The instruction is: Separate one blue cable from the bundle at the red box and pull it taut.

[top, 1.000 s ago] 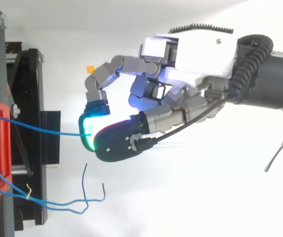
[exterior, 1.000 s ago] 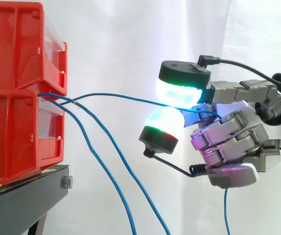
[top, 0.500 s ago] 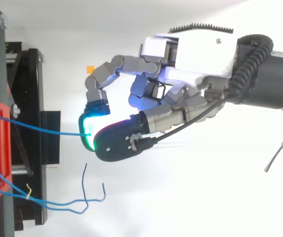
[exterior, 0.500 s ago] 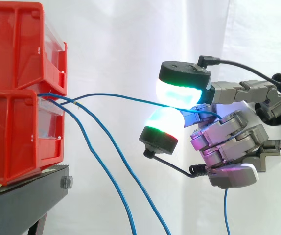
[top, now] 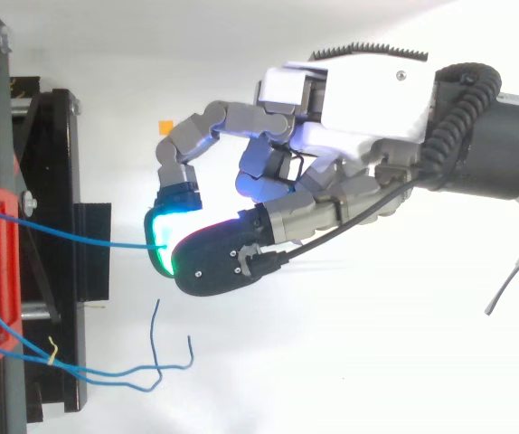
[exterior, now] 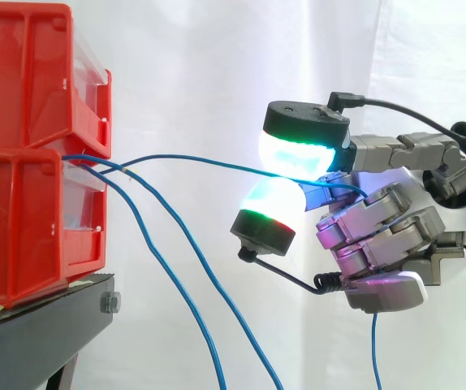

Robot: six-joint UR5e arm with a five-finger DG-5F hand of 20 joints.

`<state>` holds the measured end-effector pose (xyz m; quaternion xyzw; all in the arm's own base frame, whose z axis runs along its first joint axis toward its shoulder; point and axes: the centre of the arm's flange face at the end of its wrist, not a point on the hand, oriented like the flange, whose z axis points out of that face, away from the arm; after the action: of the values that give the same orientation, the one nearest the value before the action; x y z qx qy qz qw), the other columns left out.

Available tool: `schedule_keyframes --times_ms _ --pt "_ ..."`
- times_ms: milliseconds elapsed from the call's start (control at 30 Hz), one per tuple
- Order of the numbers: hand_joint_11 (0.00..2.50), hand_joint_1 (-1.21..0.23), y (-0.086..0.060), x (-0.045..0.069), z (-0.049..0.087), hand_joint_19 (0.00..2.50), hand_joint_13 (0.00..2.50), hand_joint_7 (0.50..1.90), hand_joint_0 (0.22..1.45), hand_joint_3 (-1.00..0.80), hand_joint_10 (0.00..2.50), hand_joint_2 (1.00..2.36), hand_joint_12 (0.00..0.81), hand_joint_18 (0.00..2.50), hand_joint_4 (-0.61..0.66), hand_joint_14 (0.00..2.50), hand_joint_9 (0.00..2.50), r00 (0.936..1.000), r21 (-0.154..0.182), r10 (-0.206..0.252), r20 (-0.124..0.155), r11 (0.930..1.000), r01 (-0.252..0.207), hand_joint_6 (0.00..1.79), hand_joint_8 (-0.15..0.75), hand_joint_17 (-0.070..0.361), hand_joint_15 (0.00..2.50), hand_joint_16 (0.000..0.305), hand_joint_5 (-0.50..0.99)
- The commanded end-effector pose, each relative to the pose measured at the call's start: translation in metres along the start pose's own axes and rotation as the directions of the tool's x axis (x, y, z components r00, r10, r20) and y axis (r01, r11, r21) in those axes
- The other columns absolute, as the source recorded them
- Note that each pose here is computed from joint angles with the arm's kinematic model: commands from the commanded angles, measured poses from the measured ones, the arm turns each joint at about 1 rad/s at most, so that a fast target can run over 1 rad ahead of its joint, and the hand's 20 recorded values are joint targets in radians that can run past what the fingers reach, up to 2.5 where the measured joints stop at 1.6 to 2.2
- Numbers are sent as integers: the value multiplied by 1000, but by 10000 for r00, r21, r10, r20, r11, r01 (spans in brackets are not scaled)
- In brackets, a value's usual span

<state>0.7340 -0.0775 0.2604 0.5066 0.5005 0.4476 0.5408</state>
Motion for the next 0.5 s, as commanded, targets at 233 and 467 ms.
schedule_keyframes --times_ms 233,467 --pt "1528 -670 0 0 0 741 1485 1164 607 -13 2500 1012 481 1506 126 2500 1408 10000 -8 9 -2 10000 -9 856 455 198 914 88 -80" --pt "1528 -675 0 0 0 764 1475 1161 609 -17 2500 1011 477 1478 115 2500 1416 10000 7 6 -3 10000 -6 854 452 192 940 85 -79"
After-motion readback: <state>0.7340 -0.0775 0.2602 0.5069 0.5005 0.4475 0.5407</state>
